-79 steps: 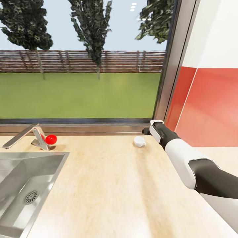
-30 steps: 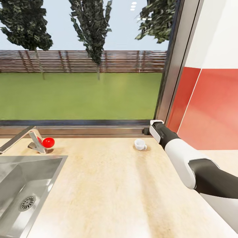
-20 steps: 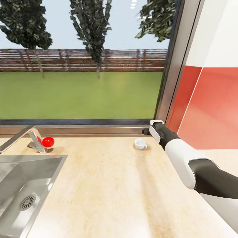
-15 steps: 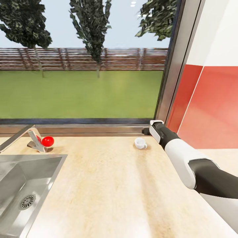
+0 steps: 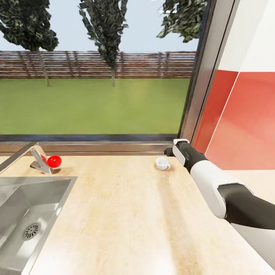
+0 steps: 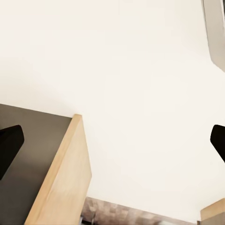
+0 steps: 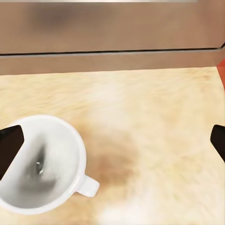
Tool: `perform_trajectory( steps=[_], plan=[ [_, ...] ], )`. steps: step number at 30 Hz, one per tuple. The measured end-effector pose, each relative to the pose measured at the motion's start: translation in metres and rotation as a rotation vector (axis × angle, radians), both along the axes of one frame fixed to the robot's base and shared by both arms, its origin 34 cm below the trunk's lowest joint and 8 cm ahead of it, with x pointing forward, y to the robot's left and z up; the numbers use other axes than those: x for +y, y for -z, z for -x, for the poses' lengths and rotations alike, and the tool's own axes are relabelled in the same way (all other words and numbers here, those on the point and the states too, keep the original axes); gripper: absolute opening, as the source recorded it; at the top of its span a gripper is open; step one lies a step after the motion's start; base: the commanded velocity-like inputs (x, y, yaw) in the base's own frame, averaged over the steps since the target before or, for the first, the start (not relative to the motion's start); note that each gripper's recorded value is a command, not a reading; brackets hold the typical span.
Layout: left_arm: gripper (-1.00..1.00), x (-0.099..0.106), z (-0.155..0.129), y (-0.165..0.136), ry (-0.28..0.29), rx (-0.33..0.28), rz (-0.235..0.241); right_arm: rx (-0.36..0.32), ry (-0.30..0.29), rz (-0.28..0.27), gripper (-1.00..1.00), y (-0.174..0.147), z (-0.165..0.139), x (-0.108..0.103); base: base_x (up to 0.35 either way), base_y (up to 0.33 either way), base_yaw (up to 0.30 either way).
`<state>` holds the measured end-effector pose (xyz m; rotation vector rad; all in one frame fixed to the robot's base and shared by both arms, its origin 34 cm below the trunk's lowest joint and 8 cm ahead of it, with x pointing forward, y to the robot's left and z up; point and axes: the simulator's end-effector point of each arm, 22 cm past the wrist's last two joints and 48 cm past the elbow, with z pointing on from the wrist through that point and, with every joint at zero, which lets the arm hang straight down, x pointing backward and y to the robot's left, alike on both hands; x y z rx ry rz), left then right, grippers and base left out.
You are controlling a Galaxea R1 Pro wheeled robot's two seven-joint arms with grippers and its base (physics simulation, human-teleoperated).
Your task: Set up a coffee station on the kitchen countertop: keep the coffee maker on the countertop, move the bottle of coffee from the kitchen shelf to the counter next to the coffee maker, place a paper coffee filter on top of the coffee maker, put the saucer next to the coffee maker with the coffee cup on the saucer, and place the electric kettle next to the coffee maker.
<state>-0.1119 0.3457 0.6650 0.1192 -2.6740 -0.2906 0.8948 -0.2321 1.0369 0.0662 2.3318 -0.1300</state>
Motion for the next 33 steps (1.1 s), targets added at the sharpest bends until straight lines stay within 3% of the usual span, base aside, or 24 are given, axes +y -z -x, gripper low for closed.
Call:
perform_trajectory(
  steps=[15,33],
  plan=[
    [1.0,0.0,0.007,-0.005,0.0,0.021,0.0,0.035,0.001,0.001,1.0,0.022,0.002,-0.001,0.0,0.0,0.087],
    [1.0,0.0,0.013,-0.009,0.0,0.04,0.0,0.054,0.002,0.002,1.0,0.036,0.002,-0.002,0.0,0.0,0.006]
  ],
)
